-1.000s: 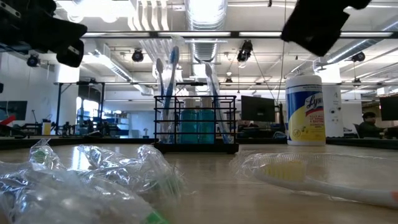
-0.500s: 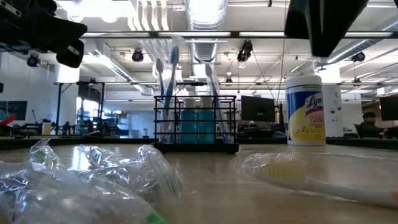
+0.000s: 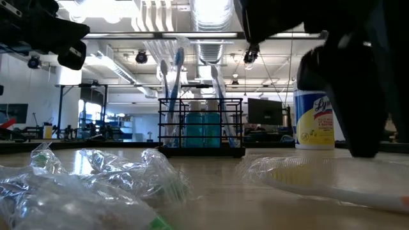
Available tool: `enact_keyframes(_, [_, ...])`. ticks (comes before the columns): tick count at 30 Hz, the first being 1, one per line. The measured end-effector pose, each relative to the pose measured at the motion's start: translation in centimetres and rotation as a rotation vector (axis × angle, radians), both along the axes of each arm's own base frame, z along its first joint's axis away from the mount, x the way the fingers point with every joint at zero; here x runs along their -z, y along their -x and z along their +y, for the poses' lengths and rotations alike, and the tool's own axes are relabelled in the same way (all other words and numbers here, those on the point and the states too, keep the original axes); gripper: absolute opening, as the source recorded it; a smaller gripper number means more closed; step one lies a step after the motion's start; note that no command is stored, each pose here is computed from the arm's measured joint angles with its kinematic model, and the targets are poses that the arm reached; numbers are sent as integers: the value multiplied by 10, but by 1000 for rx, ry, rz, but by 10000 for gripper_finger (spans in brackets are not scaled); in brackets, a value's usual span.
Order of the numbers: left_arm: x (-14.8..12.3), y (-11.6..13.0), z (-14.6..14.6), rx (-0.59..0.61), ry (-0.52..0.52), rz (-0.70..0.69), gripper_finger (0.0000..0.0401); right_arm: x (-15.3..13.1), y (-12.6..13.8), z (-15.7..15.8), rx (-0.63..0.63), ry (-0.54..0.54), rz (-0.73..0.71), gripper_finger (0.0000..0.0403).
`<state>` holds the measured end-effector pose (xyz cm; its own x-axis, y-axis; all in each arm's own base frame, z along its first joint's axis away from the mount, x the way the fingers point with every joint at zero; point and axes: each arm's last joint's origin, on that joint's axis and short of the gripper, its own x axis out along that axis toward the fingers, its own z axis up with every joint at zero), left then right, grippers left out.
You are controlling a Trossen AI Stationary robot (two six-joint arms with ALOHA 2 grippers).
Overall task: Pick & Place toothbrushing station
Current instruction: Put the orange toothbrush into the black mesh organizer
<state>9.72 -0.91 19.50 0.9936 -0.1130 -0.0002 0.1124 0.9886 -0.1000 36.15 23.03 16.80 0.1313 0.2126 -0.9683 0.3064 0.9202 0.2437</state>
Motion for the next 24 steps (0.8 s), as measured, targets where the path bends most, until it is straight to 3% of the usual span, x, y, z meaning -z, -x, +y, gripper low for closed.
enact_keyframes(17, [0, 0, 0, 0, 5, -1, 16, 35, 10, -12, -96, 210, 52, 217])
enact_keyframes(24, [0, 0, 0, 0, 5, -1, 7, 39, 13, -15, -134, 225, 67, 153])
